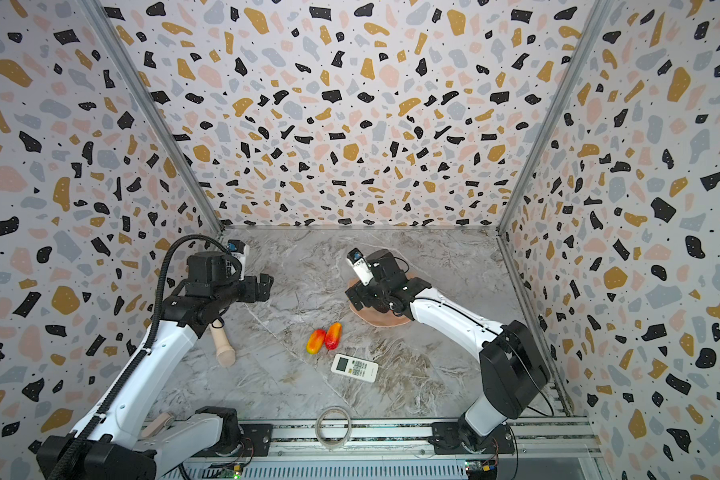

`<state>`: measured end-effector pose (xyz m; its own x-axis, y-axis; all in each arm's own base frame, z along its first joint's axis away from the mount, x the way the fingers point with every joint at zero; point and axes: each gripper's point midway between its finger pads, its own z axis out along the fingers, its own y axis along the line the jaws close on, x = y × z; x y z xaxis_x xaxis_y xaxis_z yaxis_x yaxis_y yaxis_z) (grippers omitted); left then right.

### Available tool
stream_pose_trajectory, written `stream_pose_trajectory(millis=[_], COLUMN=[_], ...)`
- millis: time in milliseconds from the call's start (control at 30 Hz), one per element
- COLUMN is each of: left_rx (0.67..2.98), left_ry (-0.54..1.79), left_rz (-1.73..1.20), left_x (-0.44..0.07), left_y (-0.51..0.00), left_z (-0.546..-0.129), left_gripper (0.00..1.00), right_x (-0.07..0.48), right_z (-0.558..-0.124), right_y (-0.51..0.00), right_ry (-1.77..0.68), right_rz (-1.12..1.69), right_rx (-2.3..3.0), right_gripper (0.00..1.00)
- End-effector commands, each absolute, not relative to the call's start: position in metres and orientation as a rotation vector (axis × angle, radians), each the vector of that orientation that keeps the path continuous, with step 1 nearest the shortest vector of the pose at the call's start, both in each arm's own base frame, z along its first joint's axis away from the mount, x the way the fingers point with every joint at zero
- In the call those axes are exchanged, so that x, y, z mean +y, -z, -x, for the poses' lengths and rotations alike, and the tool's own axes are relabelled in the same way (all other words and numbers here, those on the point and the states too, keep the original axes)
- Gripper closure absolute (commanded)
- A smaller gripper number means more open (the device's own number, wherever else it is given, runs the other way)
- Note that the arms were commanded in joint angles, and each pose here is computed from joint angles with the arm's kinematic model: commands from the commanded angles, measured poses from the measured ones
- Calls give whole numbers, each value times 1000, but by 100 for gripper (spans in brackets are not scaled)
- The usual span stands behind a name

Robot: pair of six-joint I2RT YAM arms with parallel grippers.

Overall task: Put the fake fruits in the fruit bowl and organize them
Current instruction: 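Move the right gripper toward the two red-orange mangoes, then lower the right gripper onto the more yellow mango and grasp it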

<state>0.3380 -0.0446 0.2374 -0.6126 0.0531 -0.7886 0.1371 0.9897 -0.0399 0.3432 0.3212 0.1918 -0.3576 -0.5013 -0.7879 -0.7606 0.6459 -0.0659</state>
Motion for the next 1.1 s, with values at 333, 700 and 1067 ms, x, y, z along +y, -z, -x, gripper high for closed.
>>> stream_pose_trajectory(millis=[333, 700, 1067], left_rx=[2191, 2191, 2190], left_ry=[132, 142, 143], left_rz=[-143, -147, -149], left_x=[-46, -48, -48], left_y=[-244, -245, -245], left_z=[-340, -340, -340], left_gripper=[0, 0, 0], right_x=[429, 445, 444], right_z=[-252, -226, -238], right_y=[-126, -92, -61], right_ry=[-599, -595, -493], right_rz=[1544, 1633, 1634], right_rx=[1985, 1984, 2051], right_gripper=[1, 1, 1])
